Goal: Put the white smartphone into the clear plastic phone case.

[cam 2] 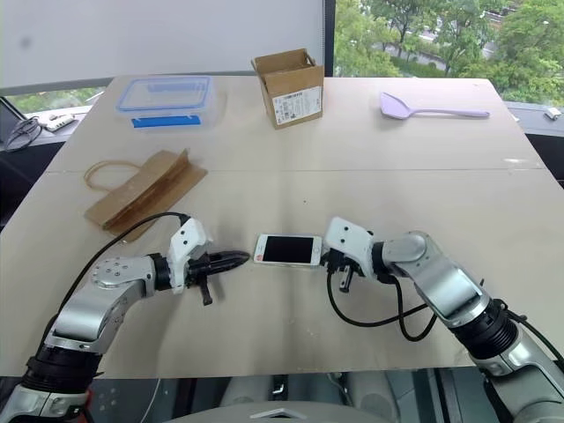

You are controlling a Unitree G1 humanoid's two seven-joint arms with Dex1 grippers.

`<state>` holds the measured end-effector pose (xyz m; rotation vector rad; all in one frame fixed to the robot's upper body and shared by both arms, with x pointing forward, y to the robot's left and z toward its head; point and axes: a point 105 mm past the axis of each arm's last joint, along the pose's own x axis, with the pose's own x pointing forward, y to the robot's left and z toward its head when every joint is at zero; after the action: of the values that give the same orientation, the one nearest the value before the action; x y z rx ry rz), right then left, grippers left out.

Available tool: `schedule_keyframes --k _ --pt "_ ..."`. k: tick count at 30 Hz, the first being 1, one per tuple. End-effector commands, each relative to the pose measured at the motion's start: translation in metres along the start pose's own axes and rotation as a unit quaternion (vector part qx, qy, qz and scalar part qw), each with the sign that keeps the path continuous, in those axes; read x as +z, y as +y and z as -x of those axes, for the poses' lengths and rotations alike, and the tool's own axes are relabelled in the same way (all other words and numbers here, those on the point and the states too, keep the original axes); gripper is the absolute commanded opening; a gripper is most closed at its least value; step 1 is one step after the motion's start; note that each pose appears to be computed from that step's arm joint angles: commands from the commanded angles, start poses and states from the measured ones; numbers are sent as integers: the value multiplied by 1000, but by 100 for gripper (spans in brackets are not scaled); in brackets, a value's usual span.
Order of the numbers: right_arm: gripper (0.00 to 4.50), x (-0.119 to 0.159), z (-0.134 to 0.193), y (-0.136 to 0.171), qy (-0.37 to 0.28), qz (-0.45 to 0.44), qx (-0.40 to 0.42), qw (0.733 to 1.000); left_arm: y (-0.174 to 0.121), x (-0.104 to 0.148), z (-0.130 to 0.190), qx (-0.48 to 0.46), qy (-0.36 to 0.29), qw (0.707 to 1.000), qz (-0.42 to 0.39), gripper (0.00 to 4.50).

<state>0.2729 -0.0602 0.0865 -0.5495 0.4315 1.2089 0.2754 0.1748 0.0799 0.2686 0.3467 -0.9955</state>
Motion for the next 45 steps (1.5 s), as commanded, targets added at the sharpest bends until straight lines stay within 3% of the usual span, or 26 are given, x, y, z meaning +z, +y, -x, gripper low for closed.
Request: schedule_keyframes --k 1,10,20,27,32,45 --pt "0 17 -3 5 -26 32 15 999 -7 -4 -4 -16 -6 1000 -8 4" --pt "0 19 -8 -1 -21 57 15 998 -14 -7 -15 -30 -22 999 -14 4" --pt "0 4 16 -18 27 129 -11 991 -25 5 -38 -60 -54 997 -16 4" --pt "0 -12 41 -29 45 107 -56 992 -15 -8 -16 -32 -39 999 -1 4" --pt "0 -9 55 -36 34 81 -91 992 -1 -3 -9 -17 -37 999 -8 4" --pt "0 10 29 -25 0 75 -73 995 5 6 -5 4 -43 999 -8 4"
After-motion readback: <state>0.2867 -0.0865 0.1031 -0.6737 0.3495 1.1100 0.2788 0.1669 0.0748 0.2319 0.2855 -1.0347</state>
